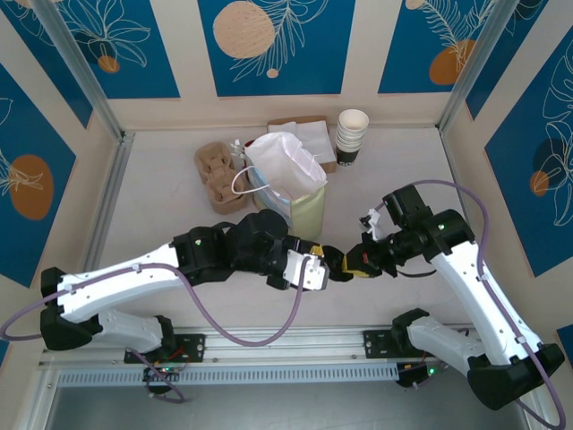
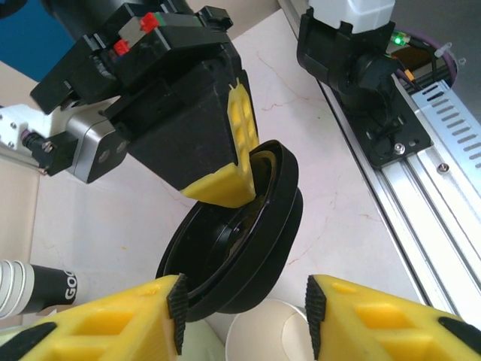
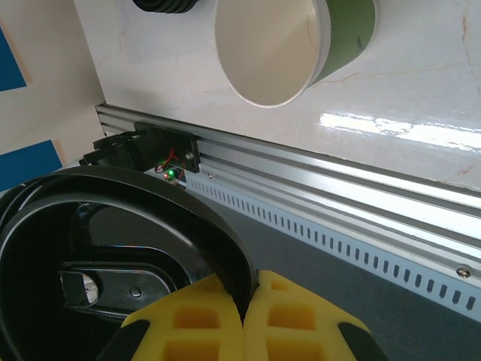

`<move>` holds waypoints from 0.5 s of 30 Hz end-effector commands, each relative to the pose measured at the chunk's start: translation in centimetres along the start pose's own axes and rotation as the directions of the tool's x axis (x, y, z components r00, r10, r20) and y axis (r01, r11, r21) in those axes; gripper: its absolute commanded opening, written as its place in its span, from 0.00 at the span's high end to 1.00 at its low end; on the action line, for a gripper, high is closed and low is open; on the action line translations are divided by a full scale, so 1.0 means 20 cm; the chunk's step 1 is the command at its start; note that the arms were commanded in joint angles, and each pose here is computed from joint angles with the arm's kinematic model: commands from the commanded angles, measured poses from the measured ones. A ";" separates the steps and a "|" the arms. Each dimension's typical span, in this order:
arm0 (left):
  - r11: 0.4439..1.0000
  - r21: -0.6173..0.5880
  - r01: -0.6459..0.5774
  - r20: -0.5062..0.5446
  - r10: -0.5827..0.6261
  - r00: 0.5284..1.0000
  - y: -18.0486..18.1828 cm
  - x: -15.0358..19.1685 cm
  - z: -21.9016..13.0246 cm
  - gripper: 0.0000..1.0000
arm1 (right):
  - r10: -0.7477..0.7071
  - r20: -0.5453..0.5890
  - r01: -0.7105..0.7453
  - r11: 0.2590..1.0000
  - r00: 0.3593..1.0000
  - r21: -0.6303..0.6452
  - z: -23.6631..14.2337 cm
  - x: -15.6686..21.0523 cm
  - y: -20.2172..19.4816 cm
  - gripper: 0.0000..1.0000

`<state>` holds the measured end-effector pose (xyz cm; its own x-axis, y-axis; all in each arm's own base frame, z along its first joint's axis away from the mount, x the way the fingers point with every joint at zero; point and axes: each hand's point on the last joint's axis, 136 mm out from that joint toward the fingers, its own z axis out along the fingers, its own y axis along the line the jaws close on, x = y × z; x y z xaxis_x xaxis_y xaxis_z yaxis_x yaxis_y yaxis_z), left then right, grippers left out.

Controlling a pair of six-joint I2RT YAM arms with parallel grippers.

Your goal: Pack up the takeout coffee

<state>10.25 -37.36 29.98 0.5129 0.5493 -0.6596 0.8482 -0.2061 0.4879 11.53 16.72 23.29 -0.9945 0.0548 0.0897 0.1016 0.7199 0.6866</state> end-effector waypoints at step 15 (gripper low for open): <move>0.998 0.037 -0.047 -0.116 0.051 0.992 0.03 0.08 0.07 0.65 | -0.021 -0.094 0.018 0.999 0.995 -0.041 0.08 0.02 0.03 1.00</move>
<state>10.83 -37.99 28.42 0.5274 0.5983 -0.6032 0.8396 -0.2582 0.4780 11.56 17.71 22.19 -0.9910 0.0135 0.1334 0.1027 0.7162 0.6903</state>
